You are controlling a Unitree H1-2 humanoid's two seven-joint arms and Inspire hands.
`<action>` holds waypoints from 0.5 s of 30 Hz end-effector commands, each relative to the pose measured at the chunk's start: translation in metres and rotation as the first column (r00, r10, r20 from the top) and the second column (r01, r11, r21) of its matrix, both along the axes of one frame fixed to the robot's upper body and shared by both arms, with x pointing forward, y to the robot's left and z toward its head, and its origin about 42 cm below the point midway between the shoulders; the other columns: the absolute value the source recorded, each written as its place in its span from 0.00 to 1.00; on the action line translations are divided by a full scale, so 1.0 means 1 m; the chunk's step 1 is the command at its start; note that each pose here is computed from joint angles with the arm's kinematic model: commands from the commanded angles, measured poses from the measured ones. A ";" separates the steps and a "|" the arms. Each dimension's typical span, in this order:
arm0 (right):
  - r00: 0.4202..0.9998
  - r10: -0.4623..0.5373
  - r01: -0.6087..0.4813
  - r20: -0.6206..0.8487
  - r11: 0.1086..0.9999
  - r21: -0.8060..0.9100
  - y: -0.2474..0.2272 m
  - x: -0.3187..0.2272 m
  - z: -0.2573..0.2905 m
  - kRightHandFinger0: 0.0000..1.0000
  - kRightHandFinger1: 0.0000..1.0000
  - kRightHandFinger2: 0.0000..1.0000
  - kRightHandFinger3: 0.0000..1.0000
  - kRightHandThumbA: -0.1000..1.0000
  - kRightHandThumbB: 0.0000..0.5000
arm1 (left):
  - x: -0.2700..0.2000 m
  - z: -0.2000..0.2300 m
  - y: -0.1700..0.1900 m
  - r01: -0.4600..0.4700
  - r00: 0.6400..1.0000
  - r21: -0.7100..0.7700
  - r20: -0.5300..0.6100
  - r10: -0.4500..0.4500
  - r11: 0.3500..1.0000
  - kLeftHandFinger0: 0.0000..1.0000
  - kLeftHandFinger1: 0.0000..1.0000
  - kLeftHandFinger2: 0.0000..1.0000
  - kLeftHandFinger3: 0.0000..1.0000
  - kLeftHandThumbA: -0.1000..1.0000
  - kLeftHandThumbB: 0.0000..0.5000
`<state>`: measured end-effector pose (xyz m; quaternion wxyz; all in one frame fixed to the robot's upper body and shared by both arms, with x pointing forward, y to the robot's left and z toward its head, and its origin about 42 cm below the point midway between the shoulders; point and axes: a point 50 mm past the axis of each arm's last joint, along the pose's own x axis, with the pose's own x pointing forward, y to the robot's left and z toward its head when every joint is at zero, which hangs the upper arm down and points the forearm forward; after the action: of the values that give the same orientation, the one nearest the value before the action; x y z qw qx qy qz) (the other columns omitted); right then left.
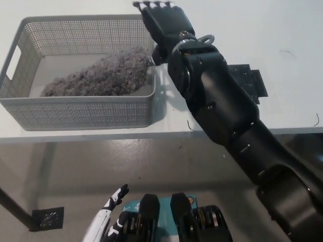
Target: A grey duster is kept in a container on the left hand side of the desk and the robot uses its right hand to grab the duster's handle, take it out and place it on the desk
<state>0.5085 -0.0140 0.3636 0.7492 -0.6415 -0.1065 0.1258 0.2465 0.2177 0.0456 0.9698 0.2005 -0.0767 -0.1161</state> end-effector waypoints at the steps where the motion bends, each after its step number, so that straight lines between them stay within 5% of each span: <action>1: 0.999 -0.041 0.041 -0.022 0.999 0.010 -0.017 0.009 0.000 1.00 1.00 1.00 1.00 0.93 1.00 | 0.003 0.011 0.003 0.024 0.998 -0.008 0.058 -0.023 1.000 1.00 1.00 1.00 1.00 1.00 0.20; 15: 0.992 -0.090 0.087 -0.088 0.995 -0.038 -0.035 0.024 -0.001 1.00 1.00 1.00 1.00 0.83 1.00 | 0.004 0.011 0.005 0.021 0.998 -0.005 0.056 -0.020 1.000 1.00 1.00 1.00 1.00 1.00 0.22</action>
<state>0.5284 -0.0649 0.3322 0.7424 -0.6581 -0.0201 0.1243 0.2472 0.2184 0.0460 0.9699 0.1993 -0.0769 -0.1164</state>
